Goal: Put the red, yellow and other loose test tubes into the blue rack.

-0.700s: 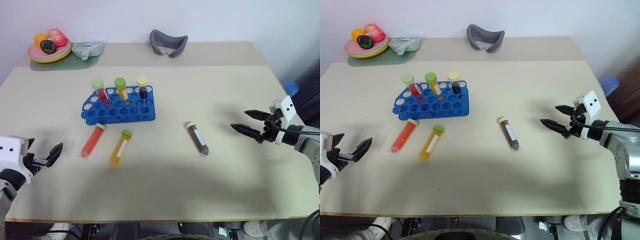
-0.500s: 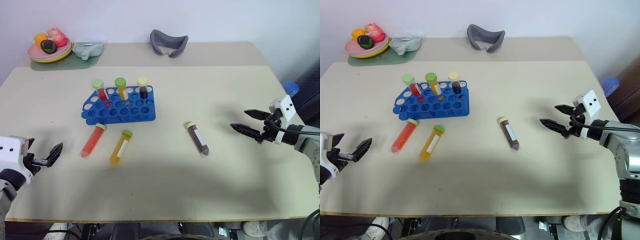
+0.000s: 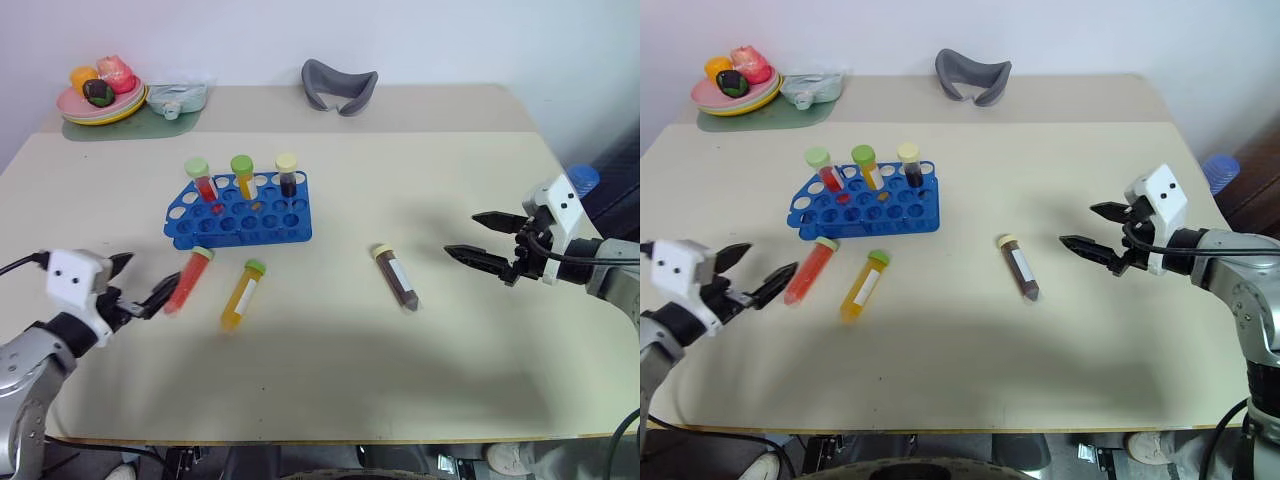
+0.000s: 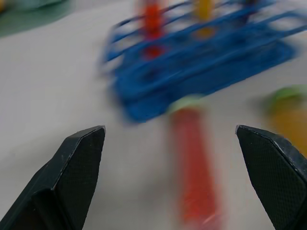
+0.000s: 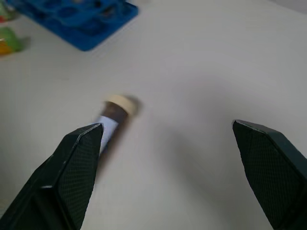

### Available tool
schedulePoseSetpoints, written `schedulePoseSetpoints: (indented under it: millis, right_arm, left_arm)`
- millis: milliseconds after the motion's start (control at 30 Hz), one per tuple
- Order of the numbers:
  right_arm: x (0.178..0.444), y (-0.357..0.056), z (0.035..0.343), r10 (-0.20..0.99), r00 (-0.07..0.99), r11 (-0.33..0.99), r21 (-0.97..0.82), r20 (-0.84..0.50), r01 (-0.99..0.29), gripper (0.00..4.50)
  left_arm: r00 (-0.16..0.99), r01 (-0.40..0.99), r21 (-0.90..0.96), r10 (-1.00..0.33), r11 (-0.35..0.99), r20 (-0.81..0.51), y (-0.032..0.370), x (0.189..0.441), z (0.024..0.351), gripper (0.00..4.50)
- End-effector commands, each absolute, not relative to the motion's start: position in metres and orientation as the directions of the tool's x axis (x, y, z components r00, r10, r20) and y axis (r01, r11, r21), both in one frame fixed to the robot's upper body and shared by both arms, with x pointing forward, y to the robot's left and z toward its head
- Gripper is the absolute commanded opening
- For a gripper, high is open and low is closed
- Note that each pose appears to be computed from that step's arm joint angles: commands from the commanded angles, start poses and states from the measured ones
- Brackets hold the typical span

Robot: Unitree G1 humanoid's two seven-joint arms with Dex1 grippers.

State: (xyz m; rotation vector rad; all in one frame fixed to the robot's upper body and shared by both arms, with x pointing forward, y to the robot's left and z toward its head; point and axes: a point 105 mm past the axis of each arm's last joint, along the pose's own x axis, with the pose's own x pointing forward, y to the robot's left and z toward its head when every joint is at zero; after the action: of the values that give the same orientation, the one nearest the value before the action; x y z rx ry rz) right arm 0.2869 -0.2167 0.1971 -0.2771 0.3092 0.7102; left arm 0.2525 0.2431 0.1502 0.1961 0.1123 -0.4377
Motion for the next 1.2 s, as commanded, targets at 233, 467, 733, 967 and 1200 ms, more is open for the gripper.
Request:
schedulePoseSetpoints:
  millis: [233,467,733,967,1200]
  right_arm:
    - [0.271,-0.178,0.204,0.541,0.694,0.758,-0.082,-0.475,-0.647,4.38]
    - [0.281,-0.169,0.200,0.498,0.703,0.804,-0.035,-0.508,-0.594,4.38]
    - [0.304,-0.156,0.184,0.452,0.696,0.857,0.056,-0.558,-0.512,4.38]
    - [0.310,-0.147,0.162,0.358,0.630,0.891,0.049,-0.689,-0.452,4.38]
    - [0.306,-0.124,0.158,0.317,0.587,0.912,0.071,-0.745,-0.403,4.38]
  left_arm:
    - [0.703,0.710,0.173,-0.703,0.682,-0.112,0.170,0.262,0.158,4.49]
    - [0.649,0.759,0.161,-0.749,0.630,-0.130,0.160,0.257,0.152,4.49]
    - [0.572,0.819,0.193,-0.798,0.540,-0.192,0.152,0.244,0.139,4.49]
    - [0.548,0.833,0.208,-0.813,0.512,-0.196,0.151,0.242,0.133,4.49]
    - [0.538,0.840,0.204,-0.822,0.503,-0.190,0.148,0.240,0.128,4.49]
